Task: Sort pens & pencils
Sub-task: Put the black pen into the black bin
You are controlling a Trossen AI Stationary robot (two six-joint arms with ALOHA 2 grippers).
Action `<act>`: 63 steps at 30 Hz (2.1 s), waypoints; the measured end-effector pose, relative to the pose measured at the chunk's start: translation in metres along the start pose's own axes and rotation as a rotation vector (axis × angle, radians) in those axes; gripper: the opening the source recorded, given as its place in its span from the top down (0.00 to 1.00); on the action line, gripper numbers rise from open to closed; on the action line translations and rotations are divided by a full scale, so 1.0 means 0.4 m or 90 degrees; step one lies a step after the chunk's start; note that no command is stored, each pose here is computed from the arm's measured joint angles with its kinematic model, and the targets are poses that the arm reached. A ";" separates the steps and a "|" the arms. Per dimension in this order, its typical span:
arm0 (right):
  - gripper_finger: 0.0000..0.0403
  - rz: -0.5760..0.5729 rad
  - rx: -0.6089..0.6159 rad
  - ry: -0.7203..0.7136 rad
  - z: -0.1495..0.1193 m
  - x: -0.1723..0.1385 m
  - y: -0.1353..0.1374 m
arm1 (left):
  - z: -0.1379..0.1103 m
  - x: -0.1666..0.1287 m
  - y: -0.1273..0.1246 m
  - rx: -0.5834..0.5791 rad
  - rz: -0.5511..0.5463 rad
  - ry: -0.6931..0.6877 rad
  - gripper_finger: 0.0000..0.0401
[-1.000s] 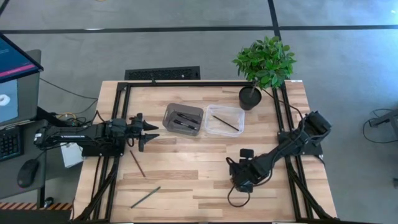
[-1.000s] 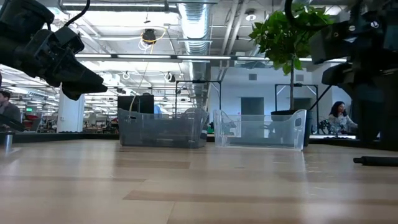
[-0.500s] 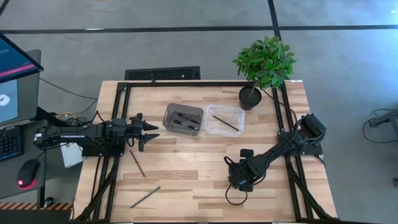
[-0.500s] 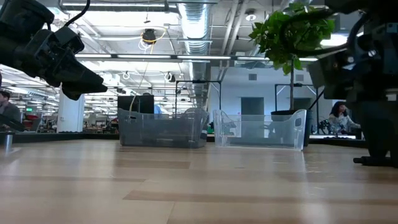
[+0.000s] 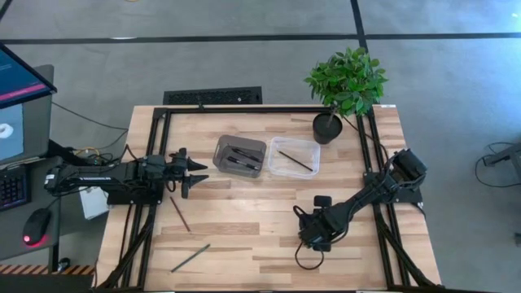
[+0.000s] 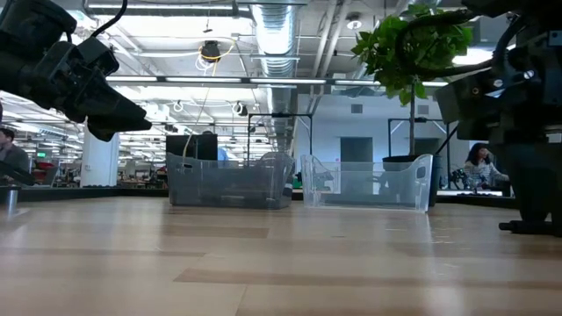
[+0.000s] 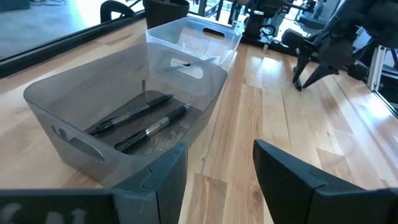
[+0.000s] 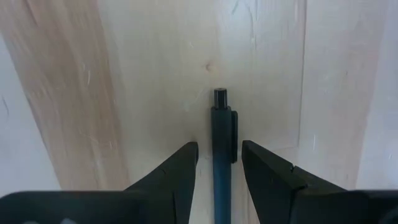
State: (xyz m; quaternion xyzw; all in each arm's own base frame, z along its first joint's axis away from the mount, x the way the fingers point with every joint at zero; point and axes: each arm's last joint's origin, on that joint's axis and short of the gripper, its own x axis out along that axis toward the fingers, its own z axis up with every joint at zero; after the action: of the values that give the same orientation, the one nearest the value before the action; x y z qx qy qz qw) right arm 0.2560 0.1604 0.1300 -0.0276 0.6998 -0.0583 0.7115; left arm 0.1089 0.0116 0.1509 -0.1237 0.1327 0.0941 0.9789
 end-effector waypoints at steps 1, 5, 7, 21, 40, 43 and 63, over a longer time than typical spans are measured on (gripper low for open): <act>0.60 -0.001 0.000 0.001 0.000 0.000 0.000 | 0.000 0.000 0.000 0.000 0.000 0.000 0.57; 0.60 -0.004 0.001 0.003 -0.001 0.000 -0.001 | 0.000 0.000 0.000 0.000 0.000 0.000 0.57; 0.60 -0.004 0.001 0.003 -0.001 0.001 -0.001 | 0.000 0.000 0.000 0.000 0.000 0.000 0.57; 0.62 -0.001 0.002 0.000 0.001 0.002 0.000 | 0.000 0.000 0.000 0.000 0.000 0.000 0.57; 0.81 0.000 0.003 -0.006 0.003 0.002 0.001 | 0.000 0.000 0.000 0.000 0.000 0.000 0.57; 0.81 -0.001 0.004 -0.006 0.003 0.002 0.001 | 0.000 0.000 0.000 0.000 0.000 0.000 0.57; 0.83 -0.013 0.042 -0.100 0.119 -0.101 -0.031 | 0.000 0.000 0.000 0.005 0.000 0.000 0.57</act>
State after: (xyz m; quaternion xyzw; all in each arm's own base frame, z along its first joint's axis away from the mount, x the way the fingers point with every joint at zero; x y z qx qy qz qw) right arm 0.3024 0.1512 0.1725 -0.0160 0.6392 -0.0865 0.7640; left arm 0.1089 0.0117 0.1510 -0.1201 0.1327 0.0940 0.9794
